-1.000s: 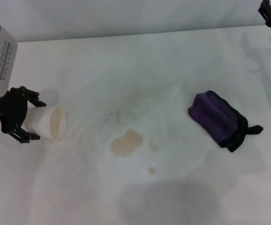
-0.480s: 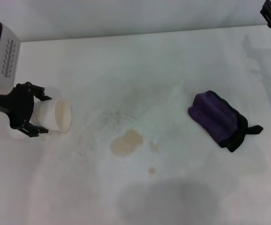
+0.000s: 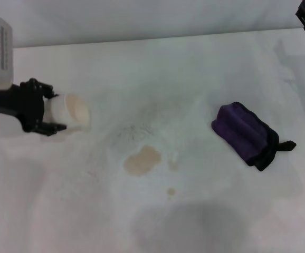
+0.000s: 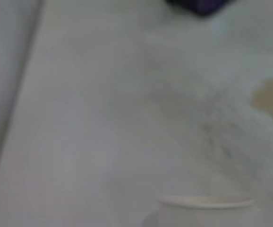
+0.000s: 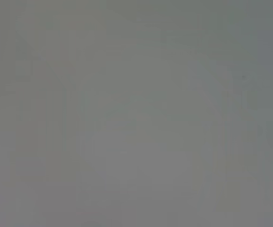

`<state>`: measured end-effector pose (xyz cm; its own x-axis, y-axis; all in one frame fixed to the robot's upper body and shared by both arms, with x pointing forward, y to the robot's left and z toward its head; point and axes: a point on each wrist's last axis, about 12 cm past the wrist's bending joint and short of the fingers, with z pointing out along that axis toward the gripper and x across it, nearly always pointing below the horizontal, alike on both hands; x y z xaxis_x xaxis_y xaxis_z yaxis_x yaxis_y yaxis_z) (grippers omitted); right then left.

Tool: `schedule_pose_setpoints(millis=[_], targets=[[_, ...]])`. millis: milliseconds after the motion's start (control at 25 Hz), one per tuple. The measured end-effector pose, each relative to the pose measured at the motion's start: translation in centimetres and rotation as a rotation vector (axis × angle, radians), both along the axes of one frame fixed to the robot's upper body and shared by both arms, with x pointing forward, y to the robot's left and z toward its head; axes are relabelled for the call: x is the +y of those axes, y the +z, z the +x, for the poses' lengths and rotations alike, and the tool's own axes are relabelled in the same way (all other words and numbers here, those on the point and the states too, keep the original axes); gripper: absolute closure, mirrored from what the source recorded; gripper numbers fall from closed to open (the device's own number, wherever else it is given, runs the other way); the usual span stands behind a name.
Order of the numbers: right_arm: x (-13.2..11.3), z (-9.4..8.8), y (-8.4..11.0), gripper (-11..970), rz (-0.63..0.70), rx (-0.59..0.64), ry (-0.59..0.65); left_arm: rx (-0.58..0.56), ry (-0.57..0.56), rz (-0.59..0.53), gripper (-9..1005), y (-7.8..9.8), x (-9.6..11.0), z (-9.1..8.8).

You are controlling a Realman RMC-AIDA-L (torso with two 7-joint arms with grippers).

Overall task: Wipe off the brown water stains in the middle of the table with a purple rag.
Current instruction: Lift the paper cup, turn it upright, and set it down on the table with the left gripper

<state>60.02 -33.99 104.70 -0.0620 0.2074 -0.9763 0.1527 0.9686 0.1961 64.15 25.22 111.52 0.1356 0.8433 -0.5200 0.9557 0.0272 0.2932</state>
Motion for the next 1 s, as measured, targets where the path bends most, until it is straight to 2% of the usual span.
schedule_pose_setpoints(millis=[120,240,480,640,680,760,880,1000], targets=[[-0.2,0.0,0.1,87,-0.007,-0.002,0.0,0.019,0.099,-0.16,310,0.3,0.5,-0.3],[-0.6,-0.1,0.1,88,-0.015,-0.004,-0.004,0.008,0.206,-0.333,310,-0.1,1.3,-1.0],[-1.6,-0.7,0.0,88,-0.041,-0.003,-0.016,-0.082,0.425,-0.657,309,-2.9,2.3,-4.1],[-2.2,-1.3,-0.2,88,-0.061,0.003,-0.017,-0.177,0.553,-0.874,309,-5.1,2.5,-6.8],[-2.4,-1.5,-0.3,88,-0.071,0.007,-0.013,-0.223,0.61,-0.94,309,-6.3,2.3,-8.2],[-2.4,-1.5,-0.3,88,-0.074,0.007,-0.011,-0.237,0.627,-0.956,308,-6.6,2.2,-8.6],[-2.4,-1.7,-0.4,88,-0.083,0.012,-0.001,-0.286,0.759,-1.036,308,-8.2,1.4,-10.3],[-2.3,-1.9,-0.6,88,-0.098,0.017,0.02,-0.291,0.915,-1.071,307,-9.4,0.6,-11.1]])
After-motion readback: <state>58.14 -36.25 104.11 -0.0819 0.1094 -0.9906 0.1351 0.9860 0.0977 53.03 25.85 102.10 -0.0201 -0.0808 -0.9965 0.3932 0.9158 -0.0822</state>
